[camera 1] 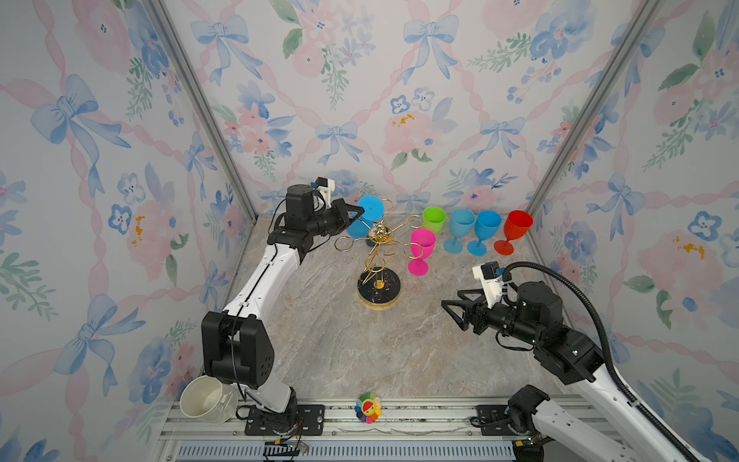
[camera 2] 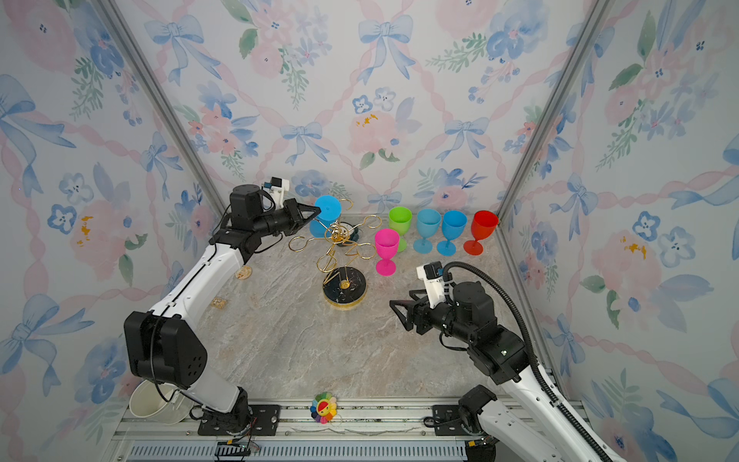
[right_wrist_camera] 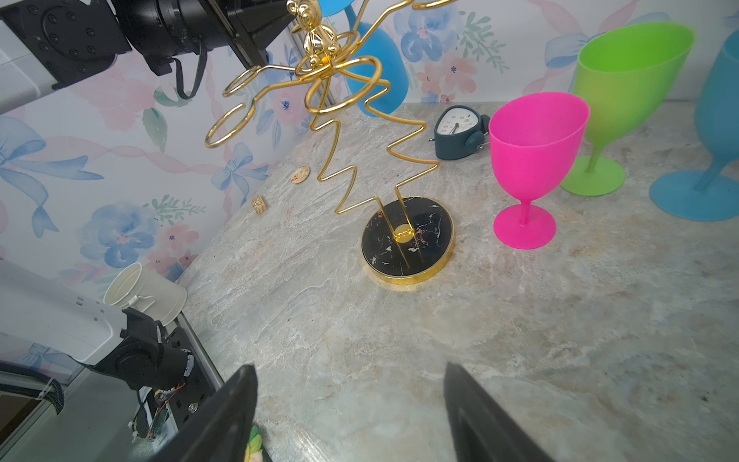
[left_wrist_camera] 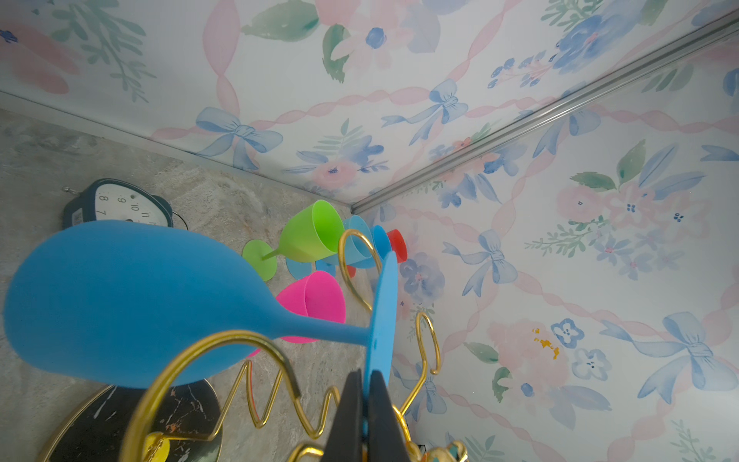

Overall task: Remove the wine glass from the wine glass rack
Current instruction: 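Slide the blue glass off its rack hook with the left gripper, then lift the blue glass up and clear of the rack with the left gripper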

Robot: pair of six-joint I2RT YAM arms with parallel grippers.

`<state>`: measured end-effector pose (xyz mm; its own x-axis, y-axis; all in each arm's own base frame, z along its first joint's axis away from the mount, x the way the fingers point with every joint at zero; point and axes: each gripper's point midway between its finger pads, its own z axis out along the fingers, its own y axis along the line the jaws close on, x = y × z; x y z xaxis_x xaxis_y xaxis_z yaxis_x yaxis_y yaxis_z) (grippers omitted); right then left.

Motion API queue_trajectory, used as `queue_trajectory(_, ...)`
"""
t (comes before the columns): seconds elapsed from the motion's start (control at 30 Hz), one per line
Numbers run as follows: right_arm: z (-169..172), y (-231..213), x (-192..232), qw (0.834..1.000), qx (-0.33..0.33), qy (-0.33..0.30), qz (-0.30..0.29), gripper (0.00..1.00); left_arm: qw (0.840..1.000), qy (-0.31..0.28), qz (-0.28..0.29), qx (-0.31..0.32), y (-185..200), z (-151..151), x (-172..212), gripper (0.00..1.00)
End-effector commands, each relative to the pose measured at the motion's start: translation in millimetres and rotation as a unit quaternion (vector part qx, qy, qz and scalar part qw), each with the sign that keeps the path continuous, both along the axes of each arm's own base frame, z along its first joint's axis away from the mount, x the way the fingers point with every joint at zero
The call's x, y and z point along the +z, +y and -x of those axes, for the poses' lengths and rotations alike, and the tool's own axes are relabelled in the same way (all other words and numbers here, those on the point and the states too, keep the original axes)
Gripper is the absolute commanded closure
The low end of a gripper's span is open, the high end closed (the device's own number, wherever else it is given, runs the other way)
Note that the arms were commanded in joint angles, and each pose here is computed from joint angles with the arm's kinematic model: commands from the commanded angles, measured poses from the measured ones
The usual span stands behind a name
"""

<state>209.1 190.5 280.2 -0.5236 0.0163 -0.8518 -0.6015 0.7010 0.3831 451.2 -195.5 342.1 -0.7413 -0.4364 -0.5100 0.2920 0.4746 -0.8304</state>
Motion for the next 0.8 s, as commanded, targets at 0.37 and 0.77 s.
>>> queue_trajectory(0.37,0.3,5.0,-6.2,1.000,-0.001,0.008,-0.018,0.24,1.000,-0.012,0.013,0.021,25.7,-24.4,16.0,1.00)
queue_trajectory(0.77,0.7,9.3,-8.6,1.000,0.002,0.012,-0.017,0.24,0.997,-0.016,0.015,0.069,66.3,-46.9,21.2,1.00)
